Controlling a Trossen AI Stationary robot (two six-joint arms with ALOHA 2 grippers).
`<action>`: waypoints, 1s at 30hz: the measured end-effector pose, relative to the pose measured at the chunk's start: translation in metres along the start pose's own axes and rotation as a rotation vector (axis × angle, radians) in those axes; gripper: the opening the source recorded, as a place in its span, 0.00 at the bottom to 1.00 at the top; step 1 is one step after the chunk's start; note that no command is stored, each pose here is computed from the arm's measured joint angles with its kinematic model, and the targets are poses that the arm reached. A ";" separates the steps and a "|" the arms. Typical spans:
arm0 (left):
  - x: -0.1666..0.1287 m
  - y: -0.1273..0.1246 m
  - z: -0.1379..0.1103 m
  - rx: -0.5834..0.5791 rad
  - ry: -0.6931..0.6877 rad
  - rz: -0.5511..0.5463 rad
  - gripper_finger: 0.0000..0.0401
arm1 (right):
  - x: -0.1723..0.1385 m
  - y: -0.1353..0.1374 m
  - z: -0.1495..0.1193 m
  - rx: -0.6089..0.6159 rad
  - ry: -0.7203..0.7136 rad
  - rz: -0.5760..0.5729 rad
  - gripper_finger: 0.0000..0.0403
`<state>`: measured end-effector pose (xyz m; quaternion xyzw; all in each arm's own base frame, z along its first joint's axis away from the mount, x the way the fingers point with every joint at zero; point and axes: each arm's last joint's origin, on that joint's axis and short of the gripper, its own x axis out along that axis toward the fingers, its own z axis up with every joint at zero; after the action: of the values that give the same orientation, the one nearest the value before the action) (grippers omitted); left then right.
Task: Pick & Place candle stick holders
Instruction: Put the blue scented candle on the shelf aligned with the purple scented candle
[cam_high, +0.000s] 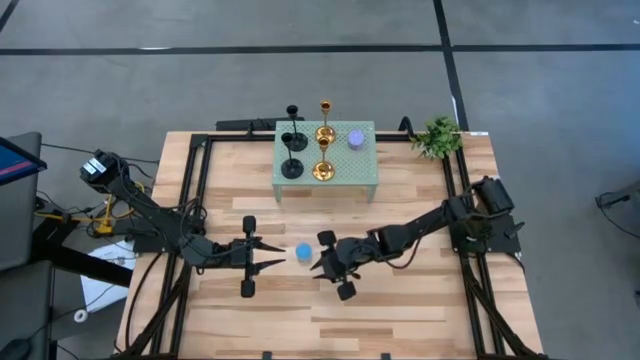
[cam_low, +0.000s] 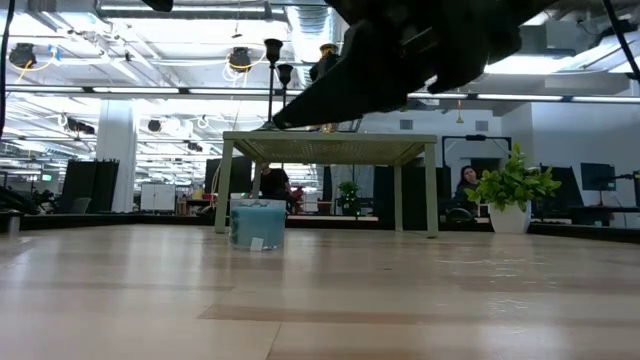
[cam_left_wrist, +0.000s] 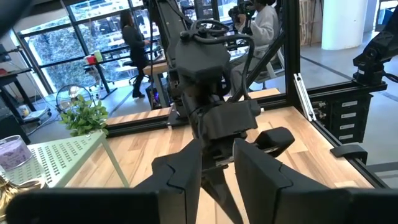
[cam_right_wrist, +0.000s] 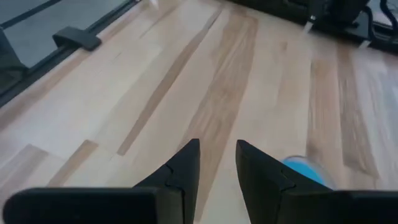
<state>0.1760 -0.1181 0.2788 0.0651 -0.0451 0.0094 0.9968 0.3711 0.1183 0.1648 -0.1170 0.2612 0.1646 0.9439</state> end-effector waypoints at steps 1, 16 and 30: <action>0.000 0.000 0.000 0.000 0.000 0.000 0.24 | 0.000 -0.001 -0.001 0.003 0.004 -0.002 0.24; 0.000 0.000 0.000 0.000 0.000 0.000 0.24 | 0.011 -0.019 -0.022 -0.024 0.119 -0.141 0.24; 0.000 0.000 0.000 0.000 0.000 0.000 0.24 | 0.019 -0.029 -0.028 -0.043 0.102 -0.156 0.24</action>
<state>0.1760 -0.1181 0.2788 0.0650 -0.0452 0.0094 0.9968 0.3843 0.0878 0.1356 -0.1656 0.2956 0.0903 0.9365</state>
